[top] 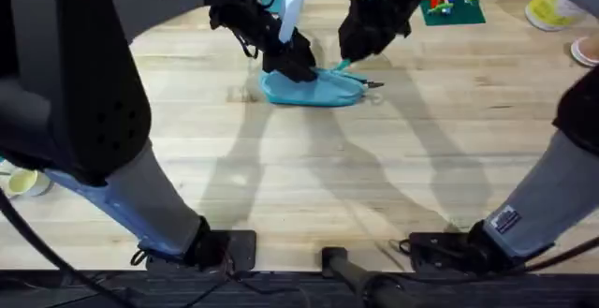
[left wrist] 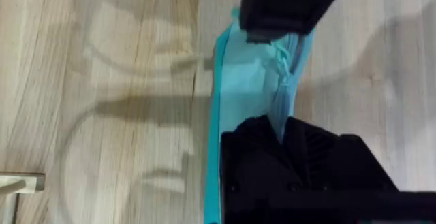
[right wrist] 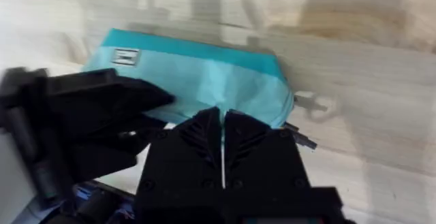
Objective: Unzip the bag, pick up the pens from the table one at a time and place them inside, then zip the bag closed.
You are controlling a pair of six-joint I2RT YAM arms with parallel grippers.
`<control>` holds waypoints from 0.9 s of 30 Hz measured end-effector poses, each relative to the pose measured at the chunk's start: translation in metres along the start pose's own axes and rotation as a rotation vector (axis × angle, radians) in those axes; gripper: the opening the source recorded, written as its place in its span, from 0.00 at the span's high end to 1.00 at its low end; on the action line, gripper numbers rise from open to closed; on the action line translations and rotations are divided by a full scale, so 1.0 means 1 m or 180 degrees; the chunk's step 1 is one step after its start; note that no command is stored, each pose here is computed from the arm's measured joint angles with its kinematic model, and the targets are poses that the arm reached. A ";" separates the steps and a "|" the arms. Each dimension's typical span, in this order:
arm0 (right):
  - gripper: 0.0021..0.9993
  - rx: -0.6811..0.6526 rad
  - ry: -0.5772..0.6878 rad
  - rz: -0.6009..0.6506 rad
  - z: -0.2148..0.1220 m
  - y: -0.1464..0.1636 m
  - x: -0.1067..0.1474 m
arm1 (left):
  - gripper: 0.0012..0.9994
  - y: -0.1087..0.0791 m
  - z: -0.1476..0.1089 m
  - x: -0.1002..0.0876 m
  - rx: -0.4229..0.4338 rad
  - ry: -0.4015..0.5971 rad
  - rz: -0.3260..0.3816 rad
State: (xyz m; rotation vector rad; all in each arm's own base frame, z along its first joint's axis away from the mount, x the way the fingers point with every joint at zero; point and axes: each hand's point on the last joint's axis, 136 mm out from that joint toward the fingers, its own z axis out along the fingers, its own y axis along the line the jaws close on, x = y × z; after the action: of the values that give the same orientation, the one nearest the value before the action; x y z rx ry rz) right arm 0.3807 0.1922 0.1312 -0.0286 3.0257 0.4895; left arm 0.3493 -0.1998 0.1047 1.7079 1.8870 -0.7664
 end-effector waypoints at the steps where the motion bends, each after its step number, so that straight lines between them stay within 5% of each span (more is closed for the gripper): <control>1: 0.97 -0.0018 -0.0047 -0.0009 -0.005 0.002 -0.003 | 0.96 0.000 0.000 0.000 -0.0003 -0.0002 0.0003; 27: 0.97 0.0148 0.0207 -0.0148 -0.018 -0.008 0.021 | 0.96 0.001 0.000 0.000 -0.0007 -0.0005 -0.0010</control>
State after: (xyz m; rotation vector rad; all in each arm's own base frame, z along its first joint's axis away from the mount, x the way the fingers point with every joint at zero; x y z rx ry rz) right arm 0.3591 0.1786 0.1441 -0.1142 3.0908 0.4224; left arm 0.3500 -0.1999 0.1049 1.7029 1.8892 -0.7662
